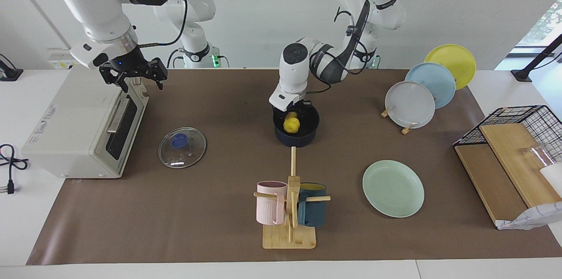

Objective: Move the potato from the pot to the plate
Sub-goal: 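Grasp the yellow potato inside the pot with the left gripper, then lift the potato out and carry it to the green plate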

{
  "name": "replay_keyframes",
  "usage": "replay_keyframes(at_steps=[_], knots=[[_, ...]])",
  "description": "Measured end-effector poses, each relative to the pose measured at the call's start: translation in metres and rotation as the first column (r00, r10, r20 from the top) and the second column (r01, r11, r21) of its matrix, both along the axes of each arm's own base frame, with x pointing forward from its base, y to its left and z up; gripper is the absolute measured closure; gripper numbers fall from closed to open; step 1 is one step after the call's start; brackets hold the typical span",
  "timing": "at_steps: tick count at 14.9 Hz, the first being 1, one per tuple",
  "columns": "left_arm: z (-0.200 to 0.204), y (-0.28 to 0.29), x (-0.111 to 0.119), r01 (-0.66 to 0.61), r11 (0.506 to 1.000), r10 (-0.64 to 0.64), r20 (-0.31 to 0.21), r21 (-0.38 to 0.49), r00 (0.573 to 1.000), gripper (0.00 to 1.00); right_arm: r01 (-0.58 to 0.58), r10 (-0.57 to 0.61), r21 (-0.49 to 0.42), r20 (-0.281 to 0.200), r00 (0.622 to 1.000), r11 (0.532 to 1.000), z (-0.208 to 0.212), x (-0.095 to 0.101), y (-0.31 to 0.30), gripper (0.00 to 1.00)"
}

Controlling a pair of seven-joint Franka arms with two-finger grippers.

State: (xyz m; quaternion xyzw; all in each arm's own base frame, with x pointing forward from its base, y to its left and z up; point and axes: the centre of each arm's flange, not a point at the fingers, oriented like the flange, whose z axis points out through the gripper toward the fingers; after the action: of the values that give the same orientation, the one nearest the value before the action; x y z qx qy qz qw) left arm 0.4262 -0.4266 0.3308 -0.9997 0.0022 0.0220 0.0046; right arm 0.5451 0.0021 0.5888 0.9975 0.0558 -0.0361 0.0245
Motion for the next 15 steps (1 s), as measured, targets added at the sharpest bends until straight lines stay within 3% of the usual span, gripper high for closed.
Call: replay_keyframes(at_steps=[6,11,15], knots=[[0.006,0.015,0.015,-0.020,1.000,0.020,-0.001,0.004,1.000,0.41,0.014,-0.014,0.000,0.003,1.000,1.000,0.002,0.000,-0.008,0.00],[0.063,0.036,0.032,-0.027,1.000,0.027,-0.009,0.005,1.000,0.42,0.019,-0.019,0.000,0.001,1.000,1.000,0.009,-0.006,-0.010,0.00],[0.117,0.061,0.046,-0.020,1.000,0.019,-0.050,-0.022,0.999,0.42,0.015,-0.015,0.000,0.007,1.000,1.000,0.027,-0.009,-0.007,0.00]])
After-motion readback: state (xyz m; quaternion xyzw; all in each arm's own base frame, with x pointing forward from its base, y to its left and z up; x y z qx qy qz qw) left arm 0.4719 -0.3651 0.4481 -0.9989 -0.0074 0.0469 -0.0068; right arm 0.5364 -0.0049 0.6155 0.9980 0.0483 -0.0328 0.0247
